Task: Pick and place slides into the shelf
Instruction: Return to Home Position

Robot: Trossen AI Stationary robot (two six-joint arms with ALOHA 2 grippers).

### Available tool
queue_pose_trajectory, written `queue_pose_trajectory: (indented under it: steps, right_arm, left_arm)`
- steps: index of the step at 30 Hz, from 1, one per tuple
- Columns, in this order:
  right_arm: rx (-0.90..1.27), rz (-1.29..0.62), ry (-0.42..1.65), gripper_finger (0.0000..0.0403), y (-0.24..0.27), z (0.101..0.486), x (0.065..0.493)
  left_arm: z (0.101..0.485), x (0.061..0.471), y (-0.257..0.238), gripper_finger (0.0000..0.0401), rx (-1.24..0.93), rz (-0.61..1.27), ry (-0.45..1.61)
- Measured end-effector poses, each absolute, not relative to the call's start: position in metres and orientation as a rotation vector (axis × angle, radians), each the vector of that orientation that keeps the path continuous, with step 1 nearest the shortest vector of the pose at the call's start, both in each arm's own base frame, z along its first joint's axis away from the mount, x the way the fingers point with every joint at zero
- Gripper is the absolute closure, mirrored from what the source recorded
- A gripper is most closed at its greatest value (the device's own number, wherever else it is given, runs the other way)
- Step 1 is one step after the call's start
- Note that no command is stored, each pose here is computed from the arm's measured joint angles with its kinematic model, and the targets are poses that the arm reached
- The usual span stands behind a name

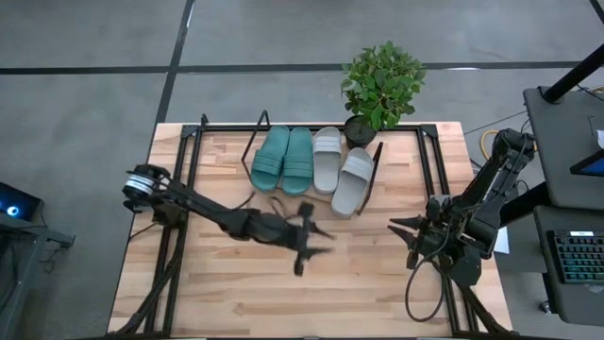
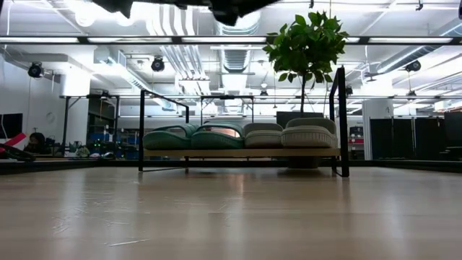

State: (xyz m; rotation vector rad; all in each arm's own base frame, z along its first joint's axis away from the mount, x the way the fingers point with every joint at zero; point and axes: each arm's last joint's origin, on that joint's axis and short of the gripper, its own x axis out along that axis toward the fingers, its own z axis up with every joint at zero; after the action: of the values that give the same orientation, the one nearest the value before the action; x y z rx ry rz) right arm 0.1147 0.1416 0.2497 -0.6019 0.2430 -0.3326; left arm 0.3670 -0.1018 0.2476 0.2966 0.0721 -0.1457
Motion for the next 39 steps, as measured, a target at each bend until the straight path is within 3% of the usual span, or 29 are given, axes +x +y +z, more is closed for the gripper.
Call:
queue_pose_trajectory:
  steps: [2, 7, 12, 17, 23, 31, 39]
  right_arm:
    - [-0.602, -0.333, 0.243, 0.0332, 0.142, 0.250, 0.115]
    - [-0.602, -0.333, 0.243, 0.0328, 0.142, 0.250, 0.115]
    - [-0.604, -0.333, 0.243, 0.0333, 0.142, 0.249, 0.115]
    - [-0.608, -0.333, 0.244, 0.0337, 0.141, 0.249, 0.115]
    - [-0.609, -0.333, 0.245, 0.0335, 0.141, 0.249, 0.115]
    - [-0.613, -0.333, 0.246, 0.0334, 0.141, 0.248, 0.114]
    - [-0.611, -0.333, 0.246, 0.0337, 0.141, 0.247, 0.114]
  left_arm:
    - [0.249, 0.363, -0.092, 0.0308, 0.302, -0.042, -0.014]
    - [0.245, 0.365, -0.068, 0.0392, 0.338, -0.021, -0.045]
    - [0.254, 0.372, -0.039, 0.0396, 0.336, 0.055, -0.072]
    - [0.274, 0.378, -0.005, 0.0400, 0.348, -0.005, -0.188]
    - [0.309, 0.374, 0.033, 0.0401, 0.444, 0.131, -0.287]
    - [0.343, 0.318, 0.042, 0.0401, 0.482, 0.157, -0.057]
    - [0.316, 0.233, 0.025, 0.0401, 0.488, 0.192, -0.089]
